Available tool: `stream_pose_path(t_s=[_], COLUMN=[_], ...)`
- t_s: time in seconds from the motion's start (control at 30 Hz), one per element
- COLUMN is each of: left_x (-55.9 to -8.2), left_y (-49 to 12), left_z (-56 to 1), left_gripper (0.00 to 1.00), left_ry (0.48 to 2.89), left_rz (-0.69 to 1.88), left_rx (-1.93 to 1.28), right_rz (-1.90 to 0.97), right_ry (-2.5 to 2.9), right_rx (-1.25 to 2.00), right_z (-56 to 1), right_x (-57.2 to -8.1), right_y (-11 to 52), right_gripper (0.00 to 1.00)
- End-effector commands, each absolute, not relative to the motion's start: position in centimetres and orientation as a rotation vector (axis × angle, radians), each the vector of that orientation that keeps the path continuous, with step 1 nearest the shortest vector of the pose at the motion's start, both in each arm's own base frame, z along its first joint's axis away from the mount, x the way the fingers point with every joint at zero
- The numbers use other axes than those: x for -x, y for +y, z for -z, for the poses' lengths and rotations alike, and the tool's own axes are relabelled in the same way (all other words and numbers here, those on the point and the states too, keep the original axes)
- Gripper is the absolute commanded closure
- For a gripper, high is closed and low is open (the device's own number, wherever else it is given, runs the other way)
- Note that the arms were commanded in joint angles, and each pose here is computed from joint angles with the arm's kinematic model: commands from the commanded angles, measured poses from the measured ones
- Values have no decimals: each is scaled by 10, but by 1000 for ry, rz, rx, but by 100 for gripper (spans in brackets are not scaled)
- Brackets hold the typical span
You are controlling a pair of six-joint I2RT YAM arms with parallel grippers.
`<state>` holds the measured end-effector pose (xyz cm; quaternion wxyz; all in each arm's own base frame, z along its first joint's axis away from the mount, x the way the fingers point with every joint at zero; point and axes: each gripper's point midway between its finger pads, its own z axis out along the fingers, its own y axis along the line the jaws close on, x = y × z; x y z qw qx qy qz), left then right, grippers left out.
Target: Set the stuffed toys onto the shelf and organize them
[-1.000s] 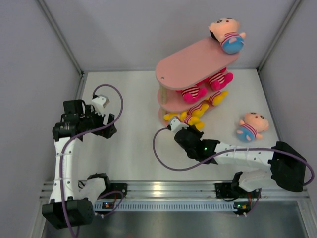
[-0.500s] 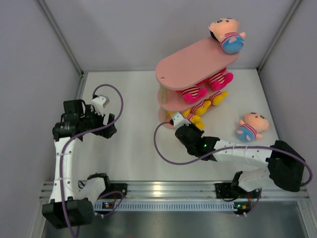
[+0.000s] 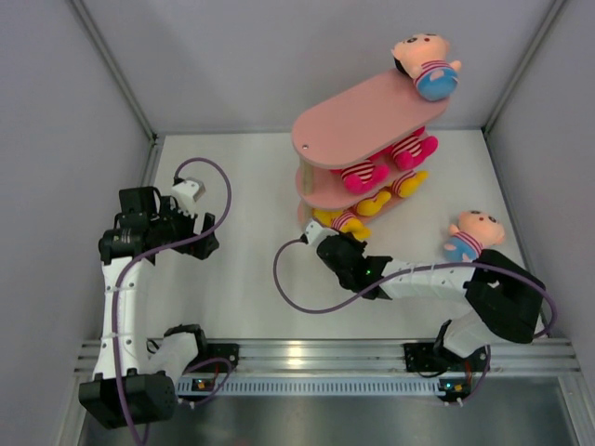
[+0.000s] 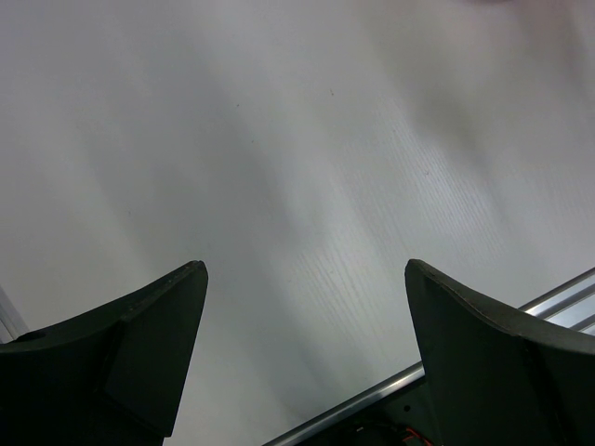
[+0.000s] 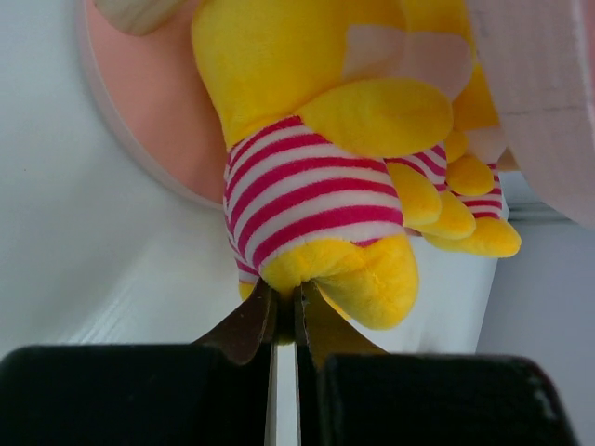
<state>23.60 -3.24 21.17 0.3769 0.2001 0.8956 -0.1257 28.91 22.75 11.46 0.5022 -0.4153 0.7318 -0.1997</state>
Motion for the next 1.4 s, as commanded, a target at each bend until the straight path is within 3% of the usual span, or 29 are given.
stream_pose_path(t_s=[0.0,0.3,0.63,0.9,1.1,1.3,1.37], left_x=[-236,-235,-235,-236,-236,-236,-236], left_y=[-34,-33,-34,-34,-33,-34,-34], left_z=[-213,-210,-204,-199,-200,-200,-200], left_gripper=[7,7,7,7,7,7,7], left_ry=[2280,2288,2304,2322,2317,2320,2321], left_rz=[327,324,339,346,338,346,346], left_rx=[-522,-523,-529,-528,-531,-527,-526], right_rz=[456,487,381,292,-1,-494,-542], right_ry=[1725,1722,1756,1771,1773,1837,1858], right_rx=[989,1046,1086,1086,944,475,347], right_z=[-128,-113,-113,-124,-159,-192,-195], right_x=[-305,-314,-305,-294,-272,-274,-284], right_y=[245,250,253,253,259,222,203], right_gripper=[100,97,42,39,37,34,35])
